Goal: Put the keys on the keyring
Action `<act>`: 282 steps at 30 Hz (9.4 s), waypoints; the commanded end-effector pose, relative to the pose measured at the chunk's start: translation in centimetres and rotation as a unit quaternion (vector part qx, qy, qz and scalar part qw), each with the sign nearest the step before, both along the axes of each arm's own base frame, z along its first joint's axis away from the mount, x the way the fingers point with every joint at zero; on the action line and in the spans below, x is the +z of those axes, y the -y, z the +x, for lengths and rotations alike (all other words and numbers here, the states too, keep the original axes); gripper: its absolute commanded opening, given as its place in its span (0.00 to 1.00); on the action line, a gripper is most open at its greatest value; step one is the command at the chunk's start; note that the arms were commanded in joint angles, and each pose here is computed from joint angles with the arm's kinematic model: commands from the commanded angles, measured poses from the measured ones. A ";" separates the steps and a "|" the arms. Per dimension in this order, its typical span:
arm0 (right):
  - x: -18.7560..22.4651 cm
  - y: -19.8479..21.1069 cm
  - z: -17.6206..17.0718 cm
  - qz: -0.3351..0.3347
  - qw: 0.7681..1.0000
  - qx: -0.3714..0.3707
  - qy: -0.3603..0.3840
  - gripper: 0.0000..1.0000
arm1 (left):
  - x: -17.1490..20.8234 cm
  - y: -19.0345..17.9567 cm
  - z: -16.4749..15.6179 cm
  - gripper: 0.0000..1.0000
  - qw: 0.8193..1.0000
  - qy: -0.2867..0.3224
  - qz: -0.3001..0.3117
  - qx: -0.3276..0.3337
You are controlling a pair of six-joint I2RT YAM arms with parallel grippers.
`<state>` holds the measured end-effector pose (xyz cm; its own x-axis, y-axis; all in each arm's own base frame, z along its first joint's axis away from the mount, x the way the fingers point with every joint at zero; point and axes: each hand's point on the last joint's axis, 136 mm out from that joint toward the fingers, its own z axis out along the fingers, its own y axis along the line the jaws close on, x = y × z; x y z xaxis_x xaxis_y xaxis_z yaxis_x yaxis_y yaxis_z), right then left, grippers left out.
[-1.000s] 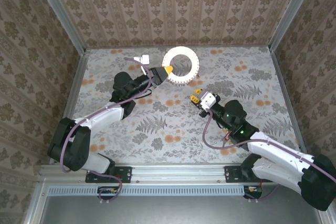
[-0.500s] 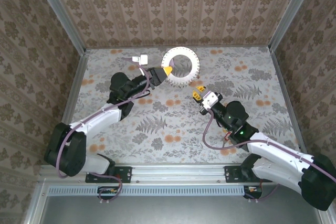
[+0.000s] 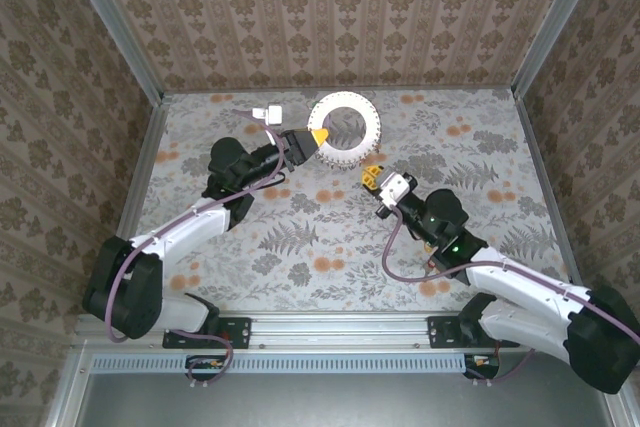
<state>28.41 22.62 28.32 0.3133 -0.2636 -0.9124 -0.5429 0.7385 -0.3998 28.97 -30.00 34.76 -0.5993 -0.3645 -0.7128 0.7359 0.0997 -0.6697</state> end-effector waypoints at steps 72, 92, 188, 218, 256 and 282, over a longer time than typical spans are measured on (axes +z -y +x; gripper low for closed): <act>1.6 3.0 -0.8 0.119 0.990 -0.072 0.003 0.23 | 5.1 -1.6 -1.3 0.00 0.979 0.125 0.068 0.147; 4.4 0.0 -0.4 0.116 0.992 -0.025 0.038 0.19 | 6.0 -0.5 -2.3 0.00 0.977 0.137 0.076 0.145; 2.8 -0.2 2.9 0.123 0.992 -0.021 -0.022 0.00 | -5.8 -4.3 2.6 0.07 0.955 -0.210 0.050 0.203; 1.7 0.8 5.5 0.034 0.990 -0.130 -0.047 0.00 | -3.2 -1.9 1.5 0.00 0.978 -0.153 -0.001 0.140; 3.3 -0.6 5.0 0.110 0.991 -0.061 -0.038 0.00 | -4.6 -3.2 2.4 0.03 0.963 -0.211 0.026 0.167; 1.3 -0.3 5.9 0.134 0.987 -0.027 -0.083 0.00 | -9.6 -3.4 1.6 0.60 0.940 -0.303 0.062 0.145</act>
